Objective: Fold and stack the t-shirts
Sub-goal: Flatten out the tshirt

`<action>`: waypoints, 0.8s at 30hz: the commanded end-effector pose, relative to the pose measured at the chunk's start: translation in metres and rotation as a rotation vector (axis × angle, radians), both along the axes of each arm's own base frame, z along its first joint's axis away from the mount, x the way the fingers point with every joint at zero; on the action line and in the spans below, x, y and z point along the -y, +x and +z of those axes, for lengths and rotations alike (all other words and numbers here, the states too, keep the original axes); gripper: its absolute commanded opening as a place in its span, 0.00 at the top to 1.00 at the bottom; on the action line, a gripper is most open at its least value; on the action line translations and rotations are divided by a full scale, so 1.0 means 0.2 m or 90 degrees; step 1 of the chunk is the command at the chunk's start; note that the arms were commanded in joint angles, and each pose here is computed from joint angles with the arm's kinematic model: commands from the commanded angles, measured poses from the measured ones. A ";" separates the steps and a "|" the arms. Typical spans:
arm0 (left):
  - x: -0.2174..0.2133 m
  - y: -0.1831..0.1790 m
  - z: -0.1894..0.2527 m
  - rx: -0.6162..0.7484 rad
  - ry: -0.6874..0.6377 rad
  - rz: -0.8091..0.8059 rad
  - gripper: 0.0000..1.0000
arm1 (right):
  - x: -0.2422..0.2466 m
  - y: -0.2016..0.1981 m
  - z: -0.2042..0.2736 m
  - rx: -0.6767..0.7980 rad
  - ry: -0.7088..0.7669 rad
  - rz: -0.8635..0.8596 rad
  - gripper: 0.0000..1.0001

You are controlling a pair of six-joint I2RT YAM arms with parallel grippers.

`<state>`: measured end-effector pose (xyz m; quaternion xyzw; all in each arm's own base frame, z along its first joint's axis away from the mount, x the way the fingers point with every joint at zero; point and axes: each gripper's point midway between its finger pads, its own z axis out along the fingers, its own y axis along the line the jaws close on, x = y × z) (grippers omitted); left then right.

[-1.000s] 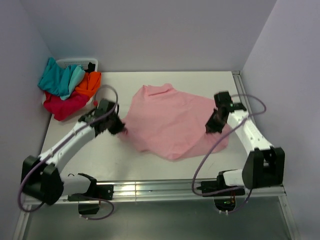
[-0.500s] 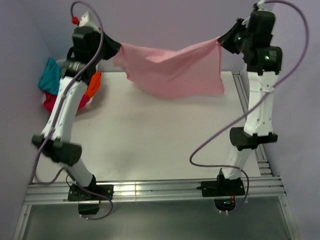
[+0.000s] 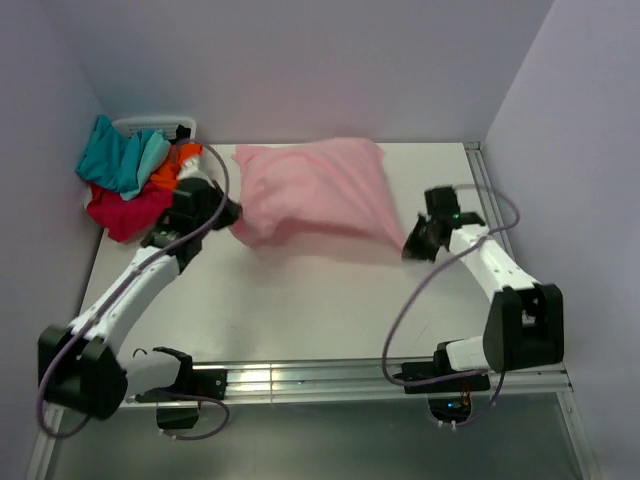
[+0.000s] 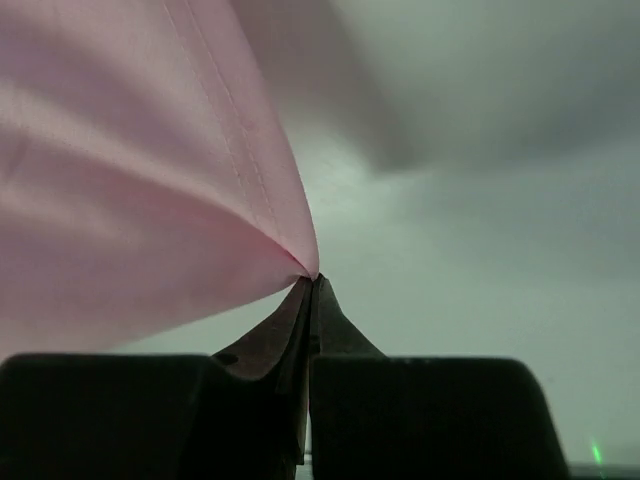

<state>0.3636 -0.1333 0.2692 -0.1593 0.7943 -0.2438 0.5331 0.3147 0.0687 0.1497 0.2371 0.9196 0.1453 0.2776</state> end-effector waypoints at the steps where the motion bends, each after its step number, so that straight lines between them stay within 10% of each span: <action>1: 0.05 -0.07 -0.46 -0.147 0.006 -0.035 1.00 | -0.04 -0.19 -0.35 -0.090 0.040 -0.021 1.00; 11: 0.03 -0.48 -1.15 -0.392 0.062 -0.024 1.00 | -0.02 -0.42 -0.63 -0.203 0.016 0.003 1.00; 24: -0.01 -0.68 -1.30 -0.466 0.060 0.021 1.00 | 0.04 -0.53 -0.72 -0.270 -0.026 -0.020 1.00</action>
